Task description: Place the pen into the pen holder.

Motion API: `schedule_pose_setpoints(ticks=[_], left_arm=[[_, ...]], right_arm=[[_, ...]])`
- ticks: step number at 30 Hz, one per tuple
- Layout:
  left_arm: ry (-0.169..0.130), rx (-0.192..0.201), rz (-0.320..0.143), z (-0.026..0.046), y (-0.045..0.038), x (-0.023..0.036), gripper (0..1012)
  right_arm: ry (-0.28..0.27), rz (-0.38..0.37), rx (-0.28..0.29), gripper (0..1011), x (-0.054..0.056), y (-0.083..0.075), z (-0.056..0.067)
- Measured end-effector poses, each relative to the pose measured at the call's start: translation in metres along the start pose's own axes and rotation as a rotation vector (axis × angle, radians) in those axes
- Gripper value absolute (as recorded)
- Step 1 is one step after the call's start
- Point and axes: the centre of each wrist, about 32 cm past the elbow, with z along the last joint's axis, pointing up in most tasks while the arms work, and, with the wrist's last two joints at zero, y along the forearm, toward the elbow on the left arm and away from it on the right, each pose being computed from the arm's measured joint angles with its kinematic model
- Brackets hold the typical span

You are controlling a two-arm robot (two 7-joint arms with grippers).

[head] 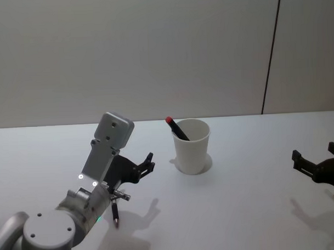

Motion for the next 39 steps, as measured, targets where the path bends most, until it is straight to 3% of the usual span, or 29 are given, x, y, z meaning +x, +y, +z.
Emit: schedule_pose_setpoints(ticks=[18,29,39], left_arm=[[-0.072,0.136,0.024,0.0126,0.0015,-0.0032,1004],[-0.08,0.236,0.076,0.0205,-0.0004,-0.0098,1004],[-0.062,0.323,0.124,0.0261,-0.004,-0.0168,1004]], right_arm=[[0.0,0.0,-0.001,1001,0.0,0.0,0.0],[0.0,0.0,-0.001,1001,0.0,0.0,0.0],[0.0,0.0,-0.001,1001,0.0,0.0,0.0]])
